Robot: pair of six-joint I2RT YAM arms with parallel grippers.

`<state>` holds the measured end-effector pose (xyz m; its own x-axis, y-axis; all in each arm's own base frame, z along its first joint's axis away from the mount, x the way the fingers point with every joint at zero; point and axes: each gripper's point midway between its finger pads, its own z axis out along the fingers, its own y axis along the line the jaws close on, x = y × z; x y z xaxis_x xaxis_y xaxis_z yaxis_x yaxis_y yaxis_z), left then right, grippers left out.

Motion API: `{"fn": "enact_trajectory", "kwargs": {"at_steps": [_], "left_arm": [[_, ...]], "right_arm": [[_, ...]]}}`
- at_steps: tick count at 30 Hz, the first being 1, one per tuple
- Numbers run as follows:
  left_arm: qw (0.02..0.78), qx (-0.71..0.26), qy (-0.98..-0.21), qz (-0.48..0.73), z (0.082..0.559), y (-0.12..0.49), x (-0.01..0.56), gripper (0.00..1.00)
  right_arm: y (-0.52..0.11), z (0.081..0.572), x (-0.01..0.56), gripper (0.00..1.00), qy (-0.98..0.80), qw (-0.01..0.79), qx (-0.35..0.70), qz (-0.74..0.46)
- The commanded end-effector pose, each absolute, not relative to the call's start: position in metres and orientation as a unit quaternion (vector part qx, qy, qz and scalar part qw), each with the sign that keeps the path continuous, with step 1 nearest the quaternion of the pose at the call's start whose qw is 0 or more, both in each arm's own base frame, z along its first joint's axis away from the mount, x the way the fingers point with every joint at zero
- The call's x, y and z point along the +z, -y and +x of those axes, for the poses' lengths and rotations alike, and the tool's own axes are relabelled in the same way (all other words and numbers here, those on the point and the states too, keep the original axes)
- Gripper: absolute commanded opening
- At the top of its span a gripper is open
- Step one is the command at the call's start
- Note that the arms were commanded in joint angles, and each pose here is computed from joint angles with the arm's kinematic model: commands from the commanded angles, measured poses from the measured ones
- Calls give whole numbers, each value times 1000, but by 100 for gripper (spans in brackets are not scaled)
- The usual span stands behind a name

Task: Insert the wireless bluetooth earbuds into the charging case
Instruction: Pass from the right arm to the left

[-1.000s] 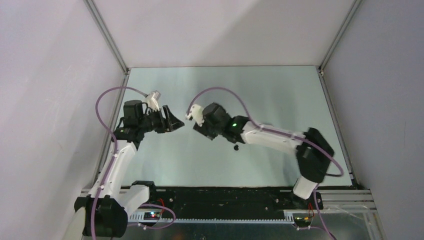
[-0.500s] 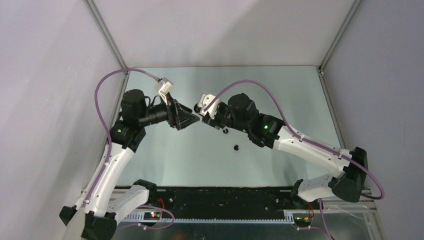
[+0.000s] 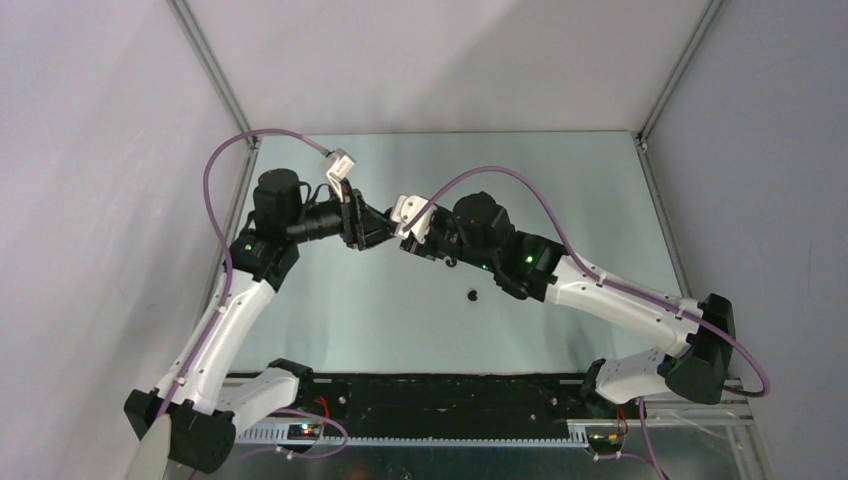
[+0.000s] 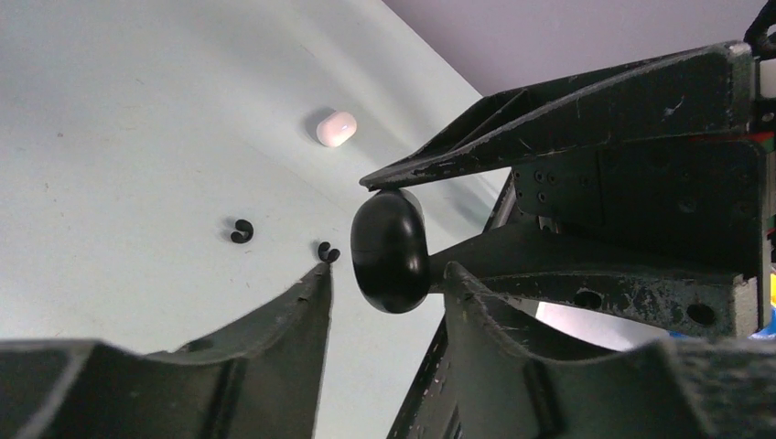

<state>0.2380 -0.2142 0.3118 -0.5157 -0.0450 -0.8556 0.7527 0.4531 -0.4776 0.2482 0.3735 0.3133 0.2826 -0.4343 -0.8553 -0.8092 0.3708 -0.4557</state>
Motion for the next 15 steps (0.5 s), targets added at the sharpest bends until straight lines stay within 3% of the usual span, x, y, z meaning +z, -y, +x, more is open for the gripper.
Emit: {"fn": "enact_trajectory", "kwargs": {"at_steps": [1, 6, 9, 11, 15], "left_arm": [[433, -483, -714, 263, 231, 221, 331, 50], [433, -485, -710, 271, 232, 224, 334, 38], [431, -486, -711, 271, 233, 225, 335, 38], [429, -487, -712, 268, 234, 226, 335, 44], [426, -489, -710, 273, 234, 227, 334, 37]], "right_arm": [[-369, 247, 351, 0, -549, 639, 158, -515], [-370, 246, 349, 0, -545, 636, 157, -524], [-372, 244, 347, 0, -542, 633, 159, -529], [-372, 243, 345, 0, -540, 631, 158, -534], [-373, 244, 344, 0, -541, 630, 158, -534]]}}
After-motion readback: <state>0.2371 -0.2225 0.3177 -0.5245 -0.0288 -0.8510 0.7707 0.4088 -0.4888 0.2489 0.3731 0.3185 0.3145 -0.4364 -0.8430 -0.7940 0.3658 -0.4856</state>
